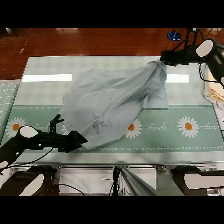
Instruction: Fold the shirts.
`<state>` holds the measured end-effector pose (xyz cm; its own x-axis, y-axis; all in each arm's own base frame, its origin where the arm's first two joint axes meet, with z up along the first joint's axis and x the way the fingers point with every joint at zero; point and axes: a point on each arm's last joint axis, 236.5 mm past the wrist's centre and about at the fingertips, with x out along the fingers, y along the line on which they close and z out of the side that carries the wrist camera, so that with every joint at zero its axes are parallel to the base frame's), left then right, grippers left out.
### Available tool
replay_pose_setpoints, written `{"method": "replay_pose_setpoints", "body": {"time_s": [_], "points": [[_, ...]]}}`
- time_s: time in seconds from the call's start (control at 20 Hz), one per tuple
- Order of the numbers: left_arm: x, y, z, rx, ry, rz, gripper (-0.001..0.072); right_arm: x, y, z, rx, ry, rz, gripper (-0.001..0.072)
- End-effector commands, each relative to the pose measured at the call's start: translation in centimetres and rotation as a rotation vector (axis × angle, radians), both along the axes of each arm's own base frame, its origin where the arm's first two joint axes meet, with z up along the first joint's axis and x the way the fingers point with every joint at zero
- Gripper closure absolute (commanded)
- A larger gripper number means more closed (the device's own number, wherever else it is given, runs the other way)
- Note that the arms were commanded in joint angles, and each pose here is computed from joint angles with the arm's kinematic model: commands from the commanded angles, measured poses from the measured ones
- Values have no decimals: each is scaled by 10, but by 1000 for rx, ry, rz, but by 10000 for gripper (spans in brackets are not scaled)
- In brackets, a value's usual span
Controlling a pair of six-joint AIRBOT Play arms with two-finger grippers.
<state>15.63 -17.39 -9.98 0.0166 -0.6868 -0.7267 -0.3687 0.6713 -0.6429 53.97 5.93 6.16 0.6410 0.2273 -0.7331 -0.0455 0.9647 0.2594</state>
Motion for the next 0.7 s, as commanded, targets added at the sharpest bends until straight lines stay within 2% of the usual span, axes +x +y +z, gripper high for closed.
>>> {"method": "replay_pose_setpoints", "body": {"time_s": [0.0, 0.1, 0.15, 0.3, 0.35, 0.4, 0.45, 0.65], "points": [[36, 2, -20, 73, -67, 107, 167, -2, 0, -1, 0, 11, 4, 694], [52, -1, -20, 90, -103, 118, 173, -5, 1, -3, 0, 24, 8, 694], [55, -3, -20, 90, -98, 113, 229, -6, 1, -4, 0, 30, 10, 693], [50, -4, -30, 95, -56, 94, 494, -8, 2, -5, 0, 39, 13, 694], [46, -5, -31, 91, -57, 63, 530, -9, 2, -6, 0, 45, 14, 694], [42, -7, -30, 83, -65, 29, 613, -10, 2, -7, 0, 49, 16, 694], [37, -10, -28, 71, -75, -13, 665, -11, 2, -7, 1, 54, 17, 693], [18, -19, -20, 18, -71, -126, 683, -14, 1, -6, -12, 60, 25, 693]]}}
